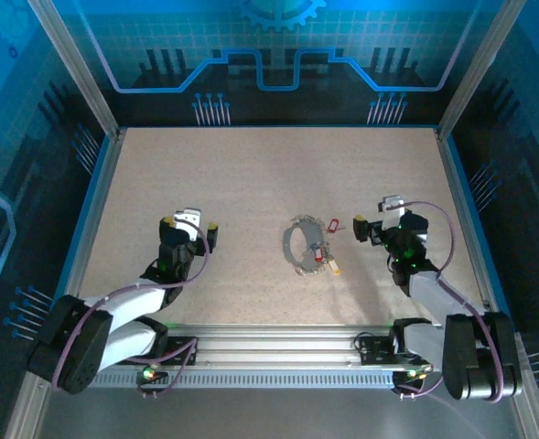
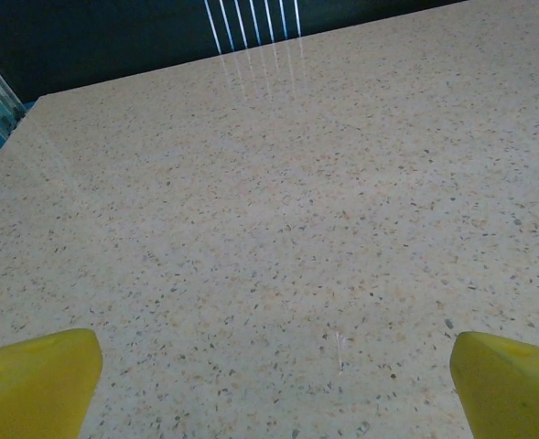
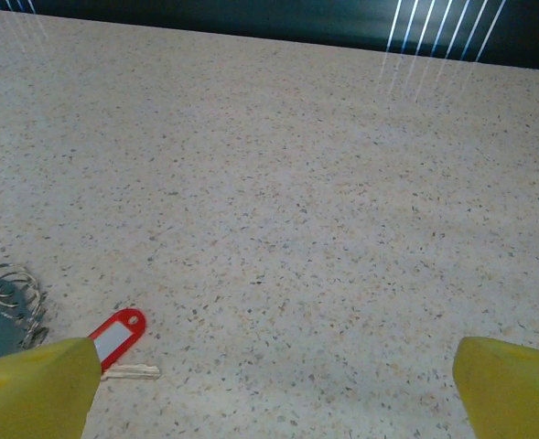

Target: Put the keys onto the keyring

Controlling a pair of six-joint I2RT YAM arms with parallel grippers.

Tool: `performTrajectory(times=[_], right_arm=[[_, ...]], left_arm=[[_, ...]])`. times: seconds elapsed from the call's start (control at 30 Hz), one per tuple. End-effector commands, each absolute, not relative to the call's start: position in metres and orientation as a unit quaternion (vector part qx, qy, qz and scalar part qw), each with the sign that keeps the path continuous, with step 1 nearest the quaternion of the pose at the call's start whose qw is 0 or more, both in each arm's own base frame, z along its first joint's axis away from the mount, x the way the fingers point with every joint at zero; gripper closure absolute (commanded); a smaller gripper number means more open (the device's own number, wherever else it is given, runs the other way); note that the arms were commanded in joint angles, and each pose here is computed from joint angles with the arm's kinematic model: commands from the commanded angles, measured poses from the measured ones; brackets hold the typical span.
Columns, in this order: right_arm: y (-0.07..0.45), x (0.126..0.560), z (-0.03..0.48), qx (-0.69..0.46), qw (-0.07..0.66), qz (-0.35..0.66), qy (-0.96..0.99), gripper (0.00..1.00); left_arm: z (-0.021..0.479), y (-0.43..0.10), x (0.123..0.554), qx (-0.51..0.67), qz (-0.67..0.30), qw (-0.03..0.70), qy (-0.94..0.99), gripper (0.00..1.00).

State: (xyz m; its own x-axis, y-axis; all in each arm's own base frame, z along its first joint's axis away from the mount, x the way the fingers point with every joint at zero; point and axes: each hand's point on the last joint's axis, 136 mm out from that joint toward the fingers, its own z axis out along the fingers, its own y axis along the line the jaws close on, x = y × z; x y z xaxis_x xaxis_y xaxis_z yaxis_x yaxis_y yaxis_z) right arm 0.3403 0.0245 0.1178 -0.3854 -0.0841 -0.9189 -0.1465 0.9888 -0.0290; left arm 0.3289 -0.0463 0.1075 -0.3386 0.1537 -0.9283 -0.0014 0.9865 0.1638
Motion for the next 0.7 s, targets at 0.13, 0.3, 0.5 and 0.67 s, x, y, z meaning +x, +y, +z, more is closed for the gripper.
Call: performTrajectory(times=[0.13,0.3,0.5,0.67], right_arm=[[0.015,0.375,0.123,-0.037,0.596,0.04,0.801,0.0],[0.018,0.387,0.098,-0.039,0.572,0.024,0.819,0.0],[0.016,0.394,0.096,-0.029,0.562,0.003,0.826,0.0],[0.02,0.397,0.095,-0.041,0.555,-0.009,0.831,0.0]], left_arm=[[0.132,-0.039,0.363,0.017,0.043,0.627,0.777,0.01],[0.125,-0.023,0.376,0.002,0.058,0.635,0.771,0.01],[0.114,-0.015,0.385,-0.013,0.047,0.615,0.787,0.01],[0.096,0.002,0.393,-0.052,0.016,0.583,0.811,0.01]])
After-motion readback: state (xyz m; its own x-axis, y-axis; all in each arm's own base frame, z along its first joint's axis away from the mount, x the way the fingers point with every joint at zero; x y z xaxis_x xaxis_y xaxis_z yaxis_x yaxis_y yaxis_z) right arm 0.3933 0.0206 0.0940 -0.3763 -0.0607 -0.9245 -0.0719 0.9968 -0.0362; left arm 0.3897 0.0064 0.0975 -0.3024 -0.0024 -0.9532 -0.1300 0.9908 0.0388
